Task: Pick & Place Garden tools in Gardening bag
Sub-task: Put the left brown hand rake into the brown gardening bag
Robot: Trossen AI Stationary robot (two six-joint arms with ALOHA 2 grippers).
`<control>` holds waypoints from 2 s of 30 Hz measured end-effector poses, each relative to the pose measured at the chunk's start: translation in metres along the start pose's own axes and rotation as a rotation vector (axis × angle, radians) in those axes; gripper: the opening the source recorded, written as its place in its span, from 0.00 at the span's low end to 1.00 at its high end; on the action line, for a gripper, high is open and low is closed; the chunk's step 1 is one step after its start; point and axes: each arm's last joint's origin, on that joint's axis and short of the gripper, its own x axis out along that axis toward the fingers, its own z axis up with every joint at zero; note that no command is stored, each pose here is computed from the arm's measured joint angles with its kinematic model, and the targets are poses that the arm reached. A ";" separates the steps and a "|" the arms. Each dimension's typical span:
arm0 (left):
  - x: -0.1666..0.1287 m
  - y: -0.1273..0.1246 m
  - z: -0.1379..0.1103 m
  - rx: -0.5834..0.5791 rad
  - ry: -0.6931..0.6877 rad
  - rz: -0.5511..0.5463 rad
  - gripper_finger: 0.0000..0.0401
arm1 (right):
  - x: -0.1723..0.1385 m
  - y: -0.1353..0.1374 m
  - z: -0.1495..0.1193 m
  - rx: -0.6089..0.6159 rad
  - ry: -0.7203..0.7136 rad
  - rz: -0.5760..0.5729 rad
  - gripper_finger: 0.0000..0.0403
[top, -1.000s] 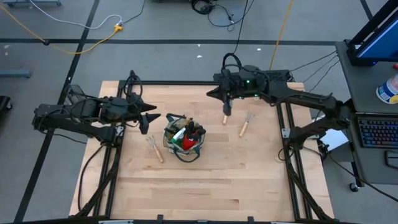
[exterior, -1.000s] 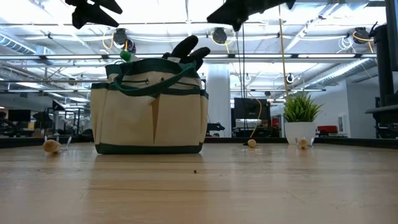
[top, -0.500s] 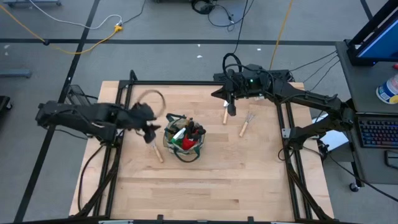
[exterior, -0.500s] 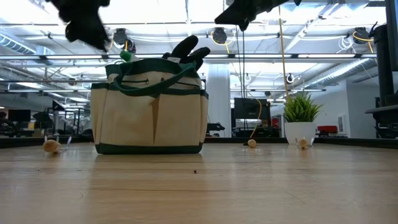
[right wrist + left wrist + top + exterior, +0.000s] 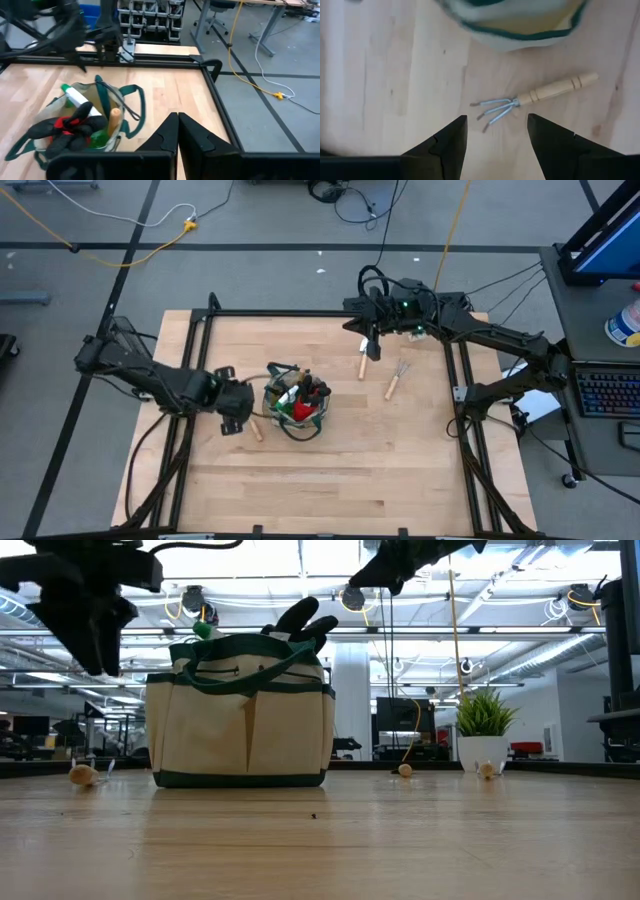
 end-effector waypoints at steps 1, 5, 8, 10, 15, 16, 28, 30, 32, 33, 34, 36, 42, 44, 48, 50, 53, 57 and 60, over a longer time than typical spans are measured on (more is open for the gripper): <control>0.002 -0.004 0.001 0.034 0.006 0.011 0.53 | -0.001 -0.002 0.000 0.003 0.001 -0.006 0.00; 0.015 -0.018 0.005 0.156 0.040 0.081 0.53 | -0.005 -0.008 -0.001 0.011 -0.013 0.018 0.00; 0.025 -0.028 0.008 0.214 0.067 0.106 0.53 | -0.012 -0.010 0.000 0.015 -0.029 0.050 0.00; 0.031 -0.036 0.011 0.231 0.067 0.105 0.53 | -0.019 -0.010 0.000 0.022 -0.017 0.042 0.00; 0.040 -0.055 0.017 0.271 0.008 0.070 0.53 | -0.039 -0.009 0.002 0.049 -0.001 0.016 0.00; 0.042 -0.059 0.018 0.282 -0.006 0.063 0.53 | -0.044 -0.009 0.002 0.053 0.005 0.000 0.00; 0.072 -0.082 -0.001 0.464 -0.041 0.038 0.53 | -0.079 0.006 -0.007 0.108 -0.049 -0.067 0.00; 0.076 -0.081 -0.004 0.485 -0.042 0.041 0.53 | -0.082 0.009 -0.013 0.138 -0.074 -0.071 0.00; 0.080 -0.082 -0.006 0.513 -0.040 0.014 0.53 | -0.085 0.012 -0.018 0.164 -0.106 -0.075 0.00; 0.081 -0.082 -0.006 0.533 -0.041 0.004 0.53 | -0.086 0.013 -0.022 0.179 -0.119 -0.076 0.00; 0.081 -0.083 -0.007 0.548 -0.047 -0.004 0.53 | -0.086 0.014 -0.025 0.192 -0.132 -0.076 0.00; 0.084 -0.082 -0.006 0.565 -0.059 -0.016 0.53 | -0.088 0.016 -0.030 0.215 -0.151 -0.077 0.00; 0.096 -0.079 -0.006 0.582 -0.093 -0.074 0.53 | -0.087 0.020 -0.045 0.283 -0.197 -0.073 0.00; 0.099 -0.078 -0.006 0.571 -0.092 -0.110 0.53 | -0.086 0.020 -0.049 0.301 -0.201 -0.071 0.00; 0.102 -0.077 -0.009 0.570 -0.094 -0.120 0.53 | -0.084 0.020 -0.050 0.321 -0.216 -0.067 0.00; 0.104 -0.077 -0.010 0.585 -0.101 -0.122 0.53 | -0.084 0.020 -0.051 0.321 -0.217 -0.067 0.00; 0.106 -0.076 -0.012 0.593 -0.097 -0.133 0.53 | -0.084 0.020 -0.051 0.321 -0.216 -0.068 0.00; 0.107 -0.077 -0.012 0.611 -0.109 -0.139 0.49 | -0.084 0.020 -0.051 0.321 -0.216 -0.068 0.00; 0.107 -0.078 -0.010 0.597 -0.136 -0.152 0.39 | -0.084 0.020 -0.051 0.321 -0.216 -0.069 0.00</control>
